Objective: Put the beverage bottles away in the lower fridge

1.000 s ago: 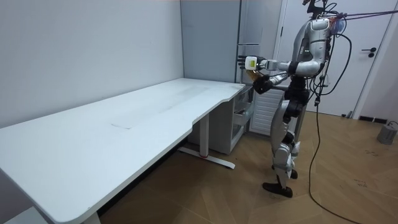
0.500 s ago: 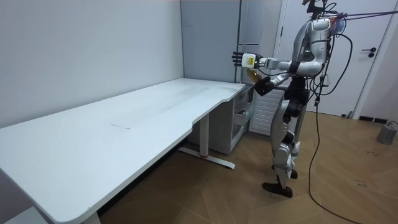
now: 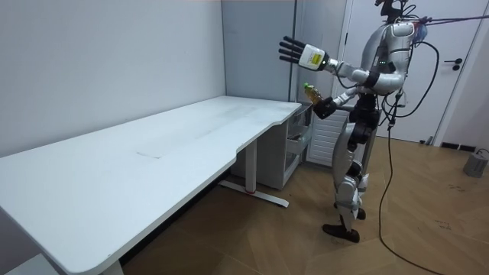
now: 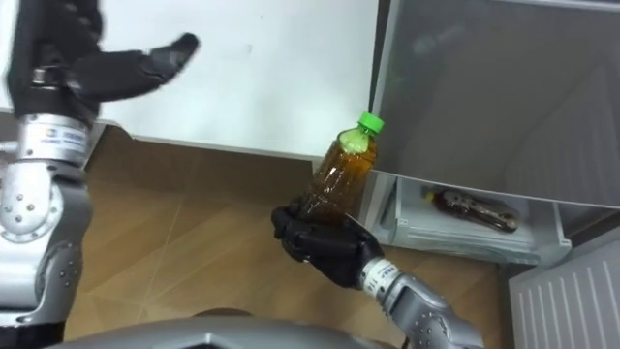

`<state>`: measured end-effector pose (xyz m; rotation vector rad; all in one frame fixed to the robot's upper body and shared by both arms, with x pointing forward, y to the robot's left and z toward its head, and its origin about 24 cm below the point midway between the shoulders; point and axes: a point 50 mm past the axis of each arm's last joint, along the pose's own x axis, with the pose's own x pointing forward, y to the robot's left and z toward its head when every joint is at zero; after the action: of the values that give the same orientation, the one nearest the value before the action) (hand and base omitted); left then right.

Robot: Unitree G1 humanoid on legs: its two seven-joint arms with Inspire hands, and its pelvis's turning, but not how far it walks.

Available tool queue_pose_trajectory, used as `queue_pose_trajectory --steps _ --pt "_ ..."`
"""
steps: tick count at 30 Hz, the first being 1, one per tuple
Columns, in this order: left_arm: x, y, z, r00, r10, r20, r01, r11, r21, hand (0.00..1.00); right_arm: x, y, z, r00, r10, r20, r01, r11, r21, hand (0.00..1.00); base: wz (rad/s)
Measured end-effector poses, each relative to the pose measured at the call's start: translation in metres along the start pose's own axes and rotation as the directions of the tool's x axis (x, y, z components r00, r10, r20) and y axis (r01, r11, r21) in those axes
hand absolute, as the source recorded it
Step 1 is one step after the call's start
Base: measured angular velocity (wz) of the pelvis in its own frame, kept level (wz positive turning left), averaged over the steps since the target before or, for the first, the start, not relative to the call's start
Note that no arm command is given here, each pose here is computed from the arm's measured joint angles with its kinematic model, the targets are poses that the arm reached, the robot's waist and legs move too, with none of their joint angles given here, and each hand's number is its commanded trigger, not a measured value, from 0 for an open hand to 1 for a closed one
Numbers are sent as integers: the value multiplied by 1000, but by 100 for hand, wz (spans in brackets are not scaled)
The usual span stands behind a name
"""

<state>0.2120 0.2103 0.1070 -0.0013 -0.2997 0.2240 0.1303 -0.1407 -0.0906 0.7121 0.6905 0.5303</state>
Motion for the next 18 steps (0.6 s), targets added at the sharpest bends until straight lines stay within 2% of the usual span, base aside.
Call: queue_pose_trajectory --steps 3,10,14,18 --pt "-5 14 -3 995 98 -8 -98 995 34 0 -4 -2 -1 1000 -14 11 14 1000 8 100 -4" --pt "-19 43 -37 940 307 -146 -289 948 133 0 -7 -5 1 1000 -30 7 30 1000 1 100 1" --pt "-30 53 -56 899 378 -221 -341 921 188 0 -7 -6 1 999 -45 5 45 999 1 100 0" --pt "-51 66 -88 827 433 -358 -353 896 268 0 -6 -5 2 998 -56 10 56 998 0 100 -1"
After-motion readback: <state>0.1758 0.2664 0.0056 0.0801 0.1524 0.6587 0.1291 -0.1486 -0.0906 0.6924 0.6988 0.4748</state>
